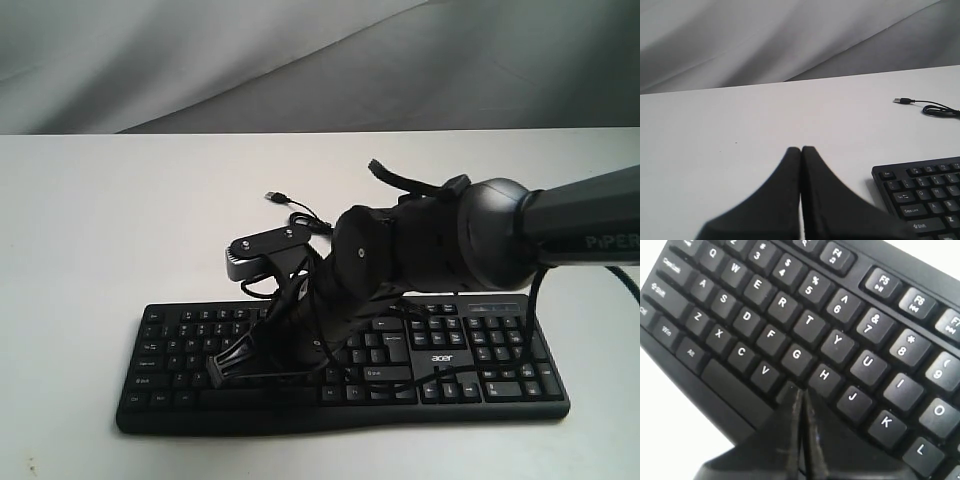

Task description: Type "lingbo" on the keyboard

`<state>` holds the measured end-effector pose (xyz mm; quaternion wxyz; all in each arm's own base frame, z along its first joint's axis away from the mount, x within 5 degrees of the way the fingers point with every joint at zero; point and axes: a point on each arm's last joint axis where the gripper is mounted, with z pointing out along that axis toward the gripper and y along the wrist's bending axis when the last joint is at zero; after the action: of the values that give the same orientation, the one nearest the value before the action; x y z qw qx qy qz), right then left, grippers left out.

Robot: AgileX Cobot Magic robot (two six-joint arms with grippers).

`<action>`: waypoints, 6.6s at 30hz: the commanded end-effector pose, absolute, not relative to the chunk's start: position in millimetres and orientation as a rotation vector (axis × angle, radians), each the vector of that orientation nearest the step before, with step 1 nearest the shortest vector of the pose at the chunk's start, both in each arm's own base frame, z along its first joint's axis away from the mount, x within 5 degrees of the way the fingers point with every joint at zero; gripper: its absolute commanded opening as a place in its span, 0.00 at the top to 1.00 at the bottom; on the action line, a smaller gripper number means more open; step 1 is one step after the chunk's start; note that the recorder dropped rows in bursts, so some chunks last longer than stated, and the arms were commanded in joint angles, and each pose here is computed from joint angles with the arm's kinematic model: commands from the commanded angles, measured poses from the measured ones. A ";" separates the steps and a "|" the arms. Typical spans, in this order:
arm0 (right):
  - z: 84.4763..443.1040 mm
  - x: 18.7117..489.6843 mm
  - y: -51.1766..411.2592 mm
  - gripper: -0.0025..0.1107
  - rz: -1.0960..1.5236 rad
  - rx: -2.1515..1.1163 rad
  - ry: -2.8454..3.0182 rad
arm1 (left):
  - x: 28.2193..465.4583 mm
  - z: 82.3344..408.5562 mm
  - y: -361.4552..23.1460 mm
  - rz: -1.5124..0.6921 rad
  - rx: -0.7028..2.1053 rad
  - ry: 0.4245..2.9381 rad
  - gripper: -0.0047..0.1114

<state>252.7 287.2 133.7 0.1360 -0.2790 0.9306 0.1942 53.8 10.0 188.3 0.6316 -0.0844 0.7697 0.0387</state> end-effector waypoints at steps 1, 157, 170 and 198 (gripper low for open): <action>131.8 253.5 287.2 0.98 0.554 -0.818 2.683 | 53.8 187.4 9.8 0.079 -0.203 1.758 0.96; 113.7 251.8 297.8 0.98 0.604 -0.863 2.650 | 53.8 187.4 9.8 0.079 -0.203 1.758 0.96; 152.1 253.1 294.7 0.98 0.628 -0.880 2.538 | 53.8 187.4 9.8 0.079 -0.203 1.758 0.96; 143.3 276.4 252.9 0.98 0.504 -0.630 2.632 | 53.8 187.4 9.8 0.079 -0.203 1.758 0.96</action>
<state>274.2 256.8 141.8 0.1852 -0.2272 0.9382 0.1840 53.8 10.0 188.3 0.6316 -0.0844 0.7697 0.0387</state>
